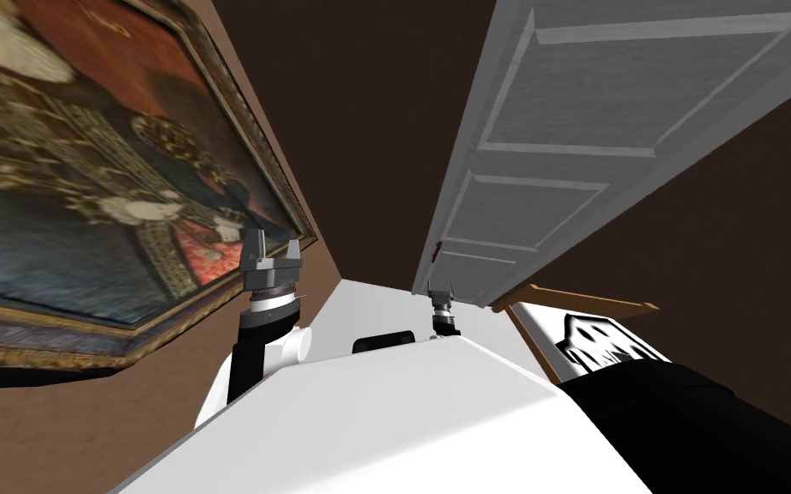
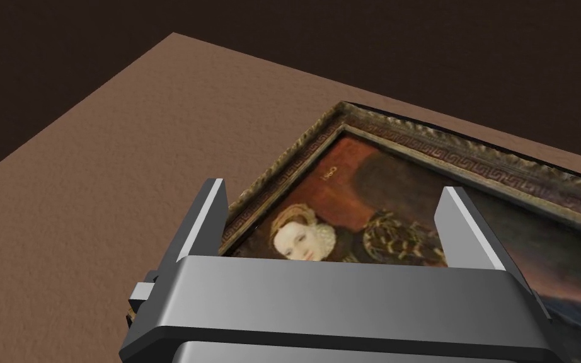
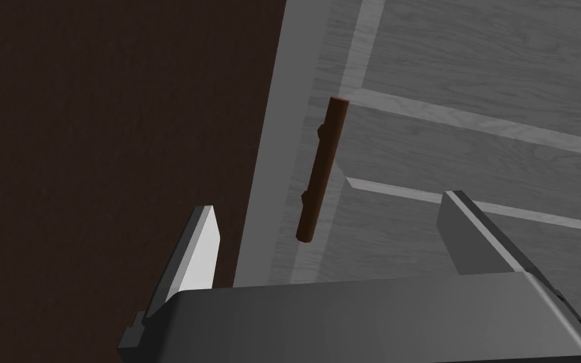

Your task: Pull the door open

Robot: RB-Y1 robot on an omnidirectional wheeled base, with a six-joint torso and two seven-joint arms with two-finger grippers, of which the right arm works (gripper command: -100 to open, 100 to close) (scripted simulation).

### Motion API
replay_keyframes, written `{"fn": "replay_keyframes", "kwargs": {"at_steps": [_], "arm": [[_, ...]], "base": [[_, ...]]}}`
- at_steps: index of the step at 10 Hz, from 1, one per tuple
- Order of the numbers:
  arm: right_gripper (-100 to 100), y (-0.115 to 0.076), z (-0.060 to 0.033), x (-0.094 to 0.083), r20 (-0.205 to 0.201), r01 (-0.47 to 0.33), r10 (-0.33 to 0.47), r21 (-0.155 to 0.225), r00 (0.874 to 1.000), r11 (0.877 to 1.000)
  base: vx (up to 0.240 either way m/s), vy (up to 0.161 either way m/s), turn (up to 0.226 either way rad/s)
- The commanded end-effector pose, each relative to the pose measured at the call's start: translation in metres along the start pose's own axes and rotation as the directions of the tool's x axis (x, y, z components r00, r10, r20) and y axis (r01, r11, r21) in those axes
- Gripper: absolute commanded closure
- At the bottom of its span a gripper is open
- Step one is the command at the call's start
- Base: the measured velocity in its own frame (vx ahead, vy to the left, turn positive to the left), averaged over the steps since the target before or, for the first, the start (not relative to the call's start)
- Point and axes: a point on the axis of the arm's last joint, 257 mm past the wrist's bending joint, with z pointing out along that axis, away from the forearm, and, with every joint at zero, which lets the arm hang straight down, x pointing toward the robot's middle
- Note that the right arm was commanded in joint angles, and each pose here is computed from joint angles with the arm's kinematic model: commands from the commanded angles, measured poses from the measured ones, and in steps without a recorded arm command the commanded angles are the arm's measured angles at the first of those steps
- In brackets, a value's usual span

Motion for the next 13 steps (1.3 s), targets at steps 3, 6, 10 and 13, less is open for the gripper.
{"fn": "replay_keyframes", "kwargs": {"at_steps": [3,6,10,13], "arm": [[-100,0.011,-0.0132,-0.026,0.052,-0.067,0.068,-0.028,0.996,0.997],[-100,0.021,-0.0249,-0.050,0.096,-0.116,0.122,-0.061,0.988,0.991],[-100,0.039,-0.0422,-0.080,0.147,-0.170,0.186,-0.116,0.972,0.979],[-100,0.056,-0.0573,-0.103,0.181,-0.202,0.231,-0.167,0.956,0.965]], "base": [[0.095,-0.076,0.118],[0.102,-0.083,0.149],[0.100,-0.089,0.136],[0.133,-0.138,0.153]]}}
